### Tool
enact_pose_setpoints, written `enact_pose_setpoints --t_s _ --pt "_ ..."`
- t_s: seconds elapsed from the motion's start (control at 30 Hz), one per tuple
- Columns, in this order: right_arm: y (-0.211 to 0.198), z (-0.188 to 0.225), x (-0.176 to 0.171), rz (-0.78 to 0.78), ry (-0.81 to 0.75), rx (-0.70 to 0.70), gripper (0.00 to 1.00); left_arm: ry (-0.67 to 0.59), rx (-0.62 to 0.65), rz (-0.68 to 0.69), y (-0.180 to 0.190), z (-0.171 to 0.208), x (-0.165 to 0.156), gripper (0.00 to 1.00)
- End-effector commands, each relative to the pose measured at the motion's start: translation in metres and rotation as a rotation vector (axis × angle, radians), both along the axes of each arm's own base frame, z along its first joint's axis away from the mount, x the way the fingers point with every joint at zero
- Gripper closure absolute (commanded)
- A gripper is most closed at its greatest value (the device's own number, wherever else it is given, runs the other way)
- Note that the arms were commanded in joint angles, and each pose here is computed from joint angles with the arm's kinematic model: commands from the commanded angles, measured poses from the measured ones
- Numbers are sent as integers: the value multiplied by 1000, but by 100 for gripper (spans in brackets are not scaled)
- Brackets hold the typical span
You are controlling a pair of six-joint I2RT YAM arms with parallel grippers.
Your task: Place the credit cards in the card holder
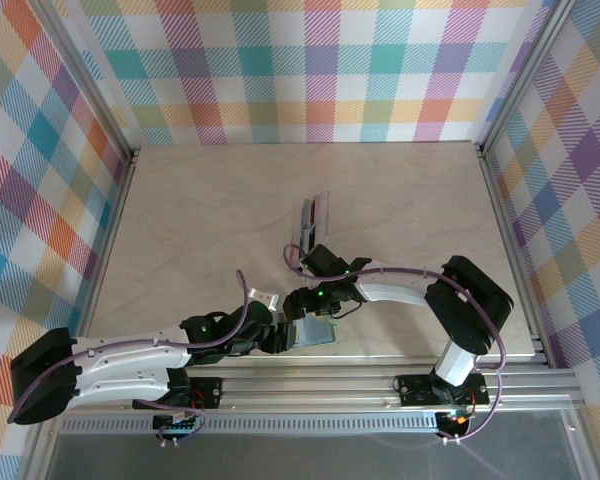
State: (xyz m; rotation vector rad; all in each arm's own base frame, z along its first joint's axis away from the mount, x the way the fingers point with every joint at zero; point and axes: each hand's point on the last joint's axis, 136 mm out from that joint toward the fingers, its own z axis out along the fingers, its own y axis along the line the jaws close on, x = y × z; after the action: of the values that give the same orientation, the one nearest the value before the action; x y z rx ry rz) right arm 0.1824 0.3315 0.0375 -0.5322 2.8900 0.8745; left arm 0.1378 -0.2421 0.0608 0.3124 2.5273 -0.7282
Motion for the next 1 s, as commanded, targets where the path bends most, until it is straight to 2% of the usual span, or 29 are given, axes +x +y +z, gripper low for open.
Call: enact_pose_setpoints --t_s 0.0,0.33,0.67,0.97 --pt "-5 -12 1 -17 21 -35 25 -2 -2 -23 -6 -1 -2 32" --pt "-5 -12 0 -16 25 -35 25 1 12 -14 -9 -6 1 32" --pt "-2 -2 2 -13 13 -17 25 -11 154 43 3 -24 9 33" --pt "-5 10 7 -20 -17 -14 24 -26 224 88 17 -30 10 35"
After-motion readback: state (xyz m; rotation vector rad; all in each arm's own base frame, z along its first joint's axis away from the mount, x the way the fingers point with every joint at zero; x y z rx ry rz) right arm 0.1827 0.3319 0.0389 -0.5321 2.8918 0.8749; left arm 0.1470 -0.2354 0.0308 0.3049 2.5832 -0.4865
